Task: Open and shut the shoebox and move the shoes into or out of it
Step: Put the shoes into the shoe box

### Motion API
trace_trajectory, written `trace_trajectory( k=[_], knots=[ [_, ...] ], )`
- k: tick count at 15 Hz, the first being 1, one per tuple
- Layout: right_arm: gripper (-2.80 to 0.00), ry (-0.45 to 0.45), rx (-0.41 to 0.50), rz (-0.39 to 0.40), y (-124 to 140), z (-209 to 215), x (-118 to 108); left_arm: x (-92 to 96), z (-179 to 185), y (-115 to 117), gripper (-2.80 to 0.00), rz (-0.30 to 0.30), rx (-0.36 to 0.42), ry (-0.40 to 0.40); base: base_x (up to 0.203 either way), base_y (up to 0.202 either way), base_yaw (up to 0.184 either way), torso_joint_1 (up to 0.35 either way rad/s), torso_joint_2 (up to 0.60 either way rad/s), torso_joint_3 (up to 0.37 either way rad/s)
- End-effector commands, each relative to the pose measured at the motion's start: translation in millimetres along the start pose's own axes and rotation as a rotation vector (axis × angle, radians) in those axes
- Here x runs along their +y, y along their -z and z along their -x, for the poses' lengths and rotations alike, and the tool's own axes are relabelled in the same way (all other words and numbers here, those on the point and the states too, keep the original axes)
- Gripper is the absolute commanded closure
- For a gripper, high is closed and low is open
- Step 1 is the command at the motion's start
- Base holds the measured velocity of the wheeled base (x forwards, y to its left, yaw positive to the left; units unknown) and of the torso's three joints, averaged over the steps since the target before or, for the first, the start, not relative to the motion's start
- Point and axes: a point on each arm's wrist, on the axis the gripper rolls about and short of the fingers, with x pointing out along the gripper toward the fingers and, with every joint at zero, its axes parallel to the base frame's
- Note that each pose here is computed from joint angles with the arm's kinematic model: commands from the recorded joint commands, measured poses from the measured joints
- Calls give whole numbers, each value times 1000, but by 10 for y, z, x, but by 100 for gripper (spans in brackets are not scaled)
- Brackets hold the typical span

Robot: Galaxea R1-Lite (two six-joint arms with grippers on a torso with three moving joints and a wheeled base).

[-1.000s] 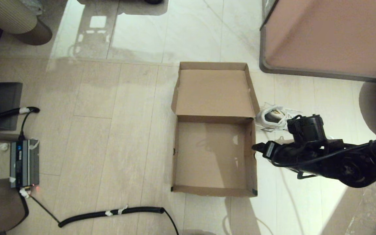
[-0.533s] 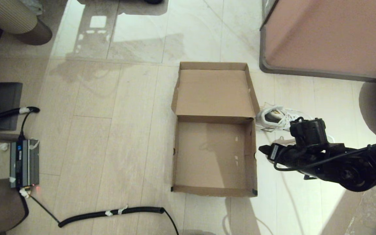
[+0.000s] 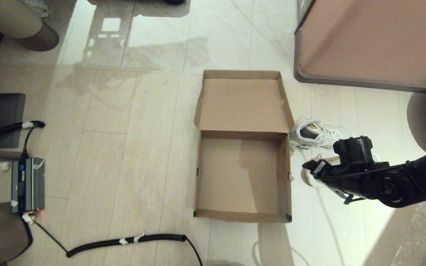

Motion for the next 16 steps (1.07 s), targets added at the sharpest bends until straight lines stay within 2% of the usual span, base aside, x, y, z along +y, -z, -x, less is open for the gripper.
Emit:
trace_trajectory(
  k=[1, 3, 5, 8, 11, 16],
  knots=[
    [-280, -32, -56, -26, -146, -104, 68, 0, 0, 0, 0, 0, 0, 0, 0, 0, 0, 0, 0, 0],
    [-280, -62, -96, -42, -281, 73, 103, 0, 0, 0, 0, 0, 1, 1, 0, 0, 0, 0, 0, 0],
    [-280, -36, -81, -39, -277, 169, -48, 0, 0, 0, 0, 0, 0, 1, 0, 0, 0, 0, 0, 0],
    [-280, -55, -63, -51, -295, 363, -138, 0, 0, 0, 0, 0, 0, 0, 0, 0, 0, 0, 0, 0],
    [-280, -37, -56, -56, -314, 251, -178, 0, 0, 0, 0, 0, 0, 0, 0, 0, 0, 0, 0, 0],
    [-280, -19, -72, -77, -457, -217, -190, 0, 0, 0, 0, 0, 0, 0, 0, 0, 0, 0, 0, 0]
  ],
)
